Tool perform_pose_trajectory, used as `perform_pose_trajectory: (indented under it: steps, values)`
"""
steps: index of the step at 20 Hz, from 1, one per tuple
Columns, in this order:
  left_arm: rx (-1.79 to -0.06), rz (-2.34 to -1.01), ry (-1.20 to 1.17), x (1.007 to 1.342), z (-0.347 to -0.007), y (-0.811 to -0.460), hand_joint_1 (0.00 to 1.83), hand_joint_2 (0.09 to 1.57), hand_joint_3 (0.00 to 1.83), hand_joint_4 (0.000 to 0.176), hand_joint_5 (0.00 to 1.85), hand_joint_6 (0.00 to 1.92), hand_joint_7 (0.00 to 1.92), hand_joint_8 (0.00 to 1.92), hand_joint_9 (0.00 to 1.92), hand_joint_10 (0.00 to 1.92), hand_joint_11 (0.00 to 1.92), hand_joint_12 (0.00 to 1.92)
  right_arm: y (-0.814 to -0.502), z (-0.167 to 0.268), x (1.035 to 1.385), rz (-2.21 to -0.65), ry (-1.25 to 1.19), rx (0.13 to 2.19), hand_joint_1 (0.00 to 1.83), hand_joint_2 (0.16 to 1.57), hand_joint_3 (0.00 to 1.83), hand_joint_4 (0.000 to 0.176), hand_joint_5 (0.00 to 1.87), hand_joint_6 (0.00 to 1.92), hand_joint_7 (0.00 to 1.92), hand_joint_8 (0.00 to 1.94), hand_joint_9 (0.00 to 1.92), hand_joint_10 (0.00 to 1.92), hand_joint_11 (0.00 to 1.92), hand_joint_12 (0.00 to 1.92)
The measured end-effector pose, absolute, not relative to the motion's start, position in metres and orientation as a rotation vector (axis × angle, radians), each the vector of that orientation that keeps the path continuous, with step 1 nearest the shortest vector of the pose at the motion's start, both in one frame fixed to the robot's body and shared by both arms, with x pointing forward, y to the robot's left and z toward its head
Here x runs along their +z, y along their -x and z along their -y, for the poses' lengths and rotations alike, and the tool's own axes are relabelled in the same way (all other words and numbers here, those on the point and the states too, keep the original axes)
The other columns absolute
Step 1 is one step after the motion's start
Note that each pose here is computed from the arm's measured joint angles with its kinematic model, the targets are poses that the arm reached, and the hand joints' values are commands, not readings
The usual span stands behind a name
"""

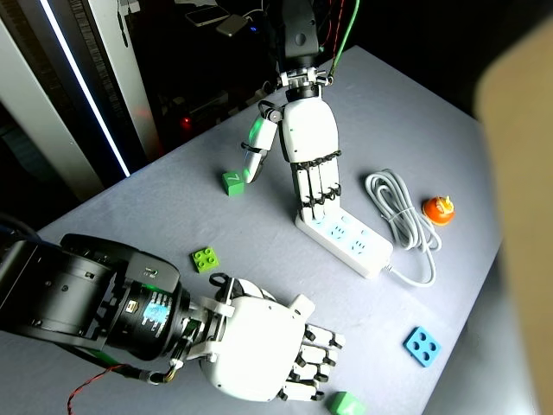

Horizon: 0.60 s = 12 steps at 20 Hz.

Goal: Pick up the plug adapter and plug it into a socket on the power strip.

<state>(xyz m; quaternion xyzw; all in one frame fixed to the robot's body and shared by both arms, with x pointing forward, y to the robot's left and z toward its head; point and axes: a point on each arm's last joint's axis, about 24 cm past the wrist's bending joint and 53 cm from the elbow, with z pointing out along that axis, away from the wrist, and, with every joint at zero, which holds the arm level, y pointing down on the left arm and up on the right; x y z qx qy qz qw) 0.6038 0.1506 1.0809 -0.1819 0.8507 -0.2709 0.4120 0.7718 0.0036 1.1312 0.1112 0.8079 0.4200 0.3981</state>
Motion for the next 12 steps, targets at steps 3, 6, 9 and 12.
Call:
perform_pose_trajectory:
  steps: [3,6,9,12]
  values:
    - [-0.682,-2.141,0.458,1.0808,-0.1506,-0.6038,0.0,1.16,0.0,0.0,0.0,0.0,0.0,0.0,0.0,0.0,0.0,0.0,-0.7713,-0.0048,1.1308,-2.048,-0.28,1.064,1.02,1.2,0.0,0.0,0.2,0.01,0.23,0.01,0.25,0.01,0.0,0.75]
    - [-0.682,-2.14,0.457,1.081,-0.1505,-0.6038,0.0,1.17,0.0,0.0,0.0,0.0,0.0,0.0,0.0,0.0,0.0,0.0,-0.7711,-0.0052,1.1305,-2.05,-0.28,1.064,1.14,1.15,0.0,0.0,0.26,0.01,0.35,0.02,0.36,0.02,0.0,0.95]
    - [-0.683,-2.138,0.459,1.0816,-0.1509,-0.6048,0.0,1.17,0.0,0.0,0.0,0.0,0.0,0.0,0.0,0.0,0.0,0.0,-0.7711,-0.0055,1.1307,-2.049,-0.279,1.065,1.22,1.15,0.0,0.0,0.46,0.02,0.56,0.02,0.58,0.03,0.16,1.08]
    - [-0.684,-2.137,0.459,1.082,-0.1511,-0.6054,0.0,1.17,0.0,0.0,0.0,0.0,0.0,0.0,0.0,0.0,0.0,0.0,-0.7712,-0.0061,1.1316,-2.044,-0.279,1.068,1.21,1.19,0.0,0.0,0.68,0.02,0.79,0.02,0.84,0.04,0.48,1.08]
